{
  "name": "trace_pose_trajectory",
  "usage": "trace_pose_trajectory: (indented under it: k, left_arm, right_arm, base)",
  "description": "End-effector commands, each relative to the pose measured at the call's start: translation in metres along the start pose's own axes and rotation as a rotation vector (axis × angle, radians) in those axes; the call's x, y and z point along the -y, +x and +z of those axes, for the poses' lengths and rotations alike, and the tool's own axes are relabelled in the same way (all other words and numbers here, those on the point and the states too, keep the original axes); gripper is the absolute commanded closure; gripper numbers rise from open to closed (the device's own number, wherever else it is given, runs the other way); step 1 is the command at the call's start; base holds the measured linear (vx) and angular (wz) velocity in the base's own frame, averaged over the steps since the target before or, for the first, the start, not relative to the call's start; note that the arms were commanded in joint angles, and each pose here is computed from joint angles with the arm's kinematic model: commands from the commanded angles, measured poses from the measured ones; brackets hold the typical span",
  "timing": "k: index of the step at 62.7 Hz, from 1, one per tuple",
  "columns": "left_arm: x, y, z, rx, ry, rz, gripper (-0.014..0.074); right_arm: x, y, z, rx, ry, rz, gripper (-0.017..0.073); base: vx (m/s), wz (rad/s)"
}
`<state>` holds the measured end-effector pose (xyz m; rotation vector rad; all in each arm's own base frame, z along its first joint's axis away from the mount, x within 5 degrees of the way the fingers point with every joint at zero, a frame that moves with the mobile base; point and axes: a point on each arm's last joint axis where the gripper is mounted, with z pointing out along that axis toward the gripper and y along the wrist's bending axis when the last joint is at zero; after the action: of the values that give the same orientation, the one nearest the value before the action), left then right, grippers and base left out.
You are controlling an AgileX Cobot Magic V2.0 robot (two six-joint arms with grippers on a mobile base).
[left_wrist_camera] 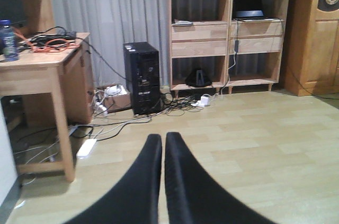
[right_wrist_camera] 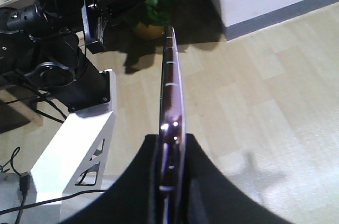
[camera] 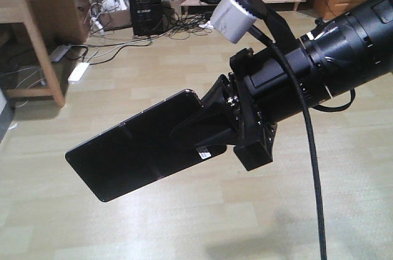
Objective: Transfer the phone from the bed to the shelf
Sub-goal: 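Drive away from the bed holding the phone in the right gripper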
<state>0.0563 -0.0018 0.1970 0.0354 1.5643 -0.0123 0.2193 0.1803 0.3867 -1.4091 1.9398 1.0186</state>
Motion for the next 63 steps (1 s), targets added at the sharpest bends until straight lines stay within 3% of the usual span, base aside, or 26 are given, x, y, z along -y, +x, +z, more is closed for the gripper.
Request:
trace_pose_trajectory:
  k: [1,63]
  left_arm:
    - [-0.0001,-0.0156,-0.0020,0.105,0.003,-0.020,0.0592]
    - [-0.0001,-0.0156,-0.0020,0.105,0.003,-0.020,0.0592]
  right_arm:
    - [-0.0192,-0.0113,-0.0132,0.068,-0.055,-0.025,0.0561]
    - [-0.0192,-0.0113,-0.0132,0.068,-0.055,-0.026,0.0561]
  base:
    - [0.43,-0.18]
    - [0.43,-0.31]
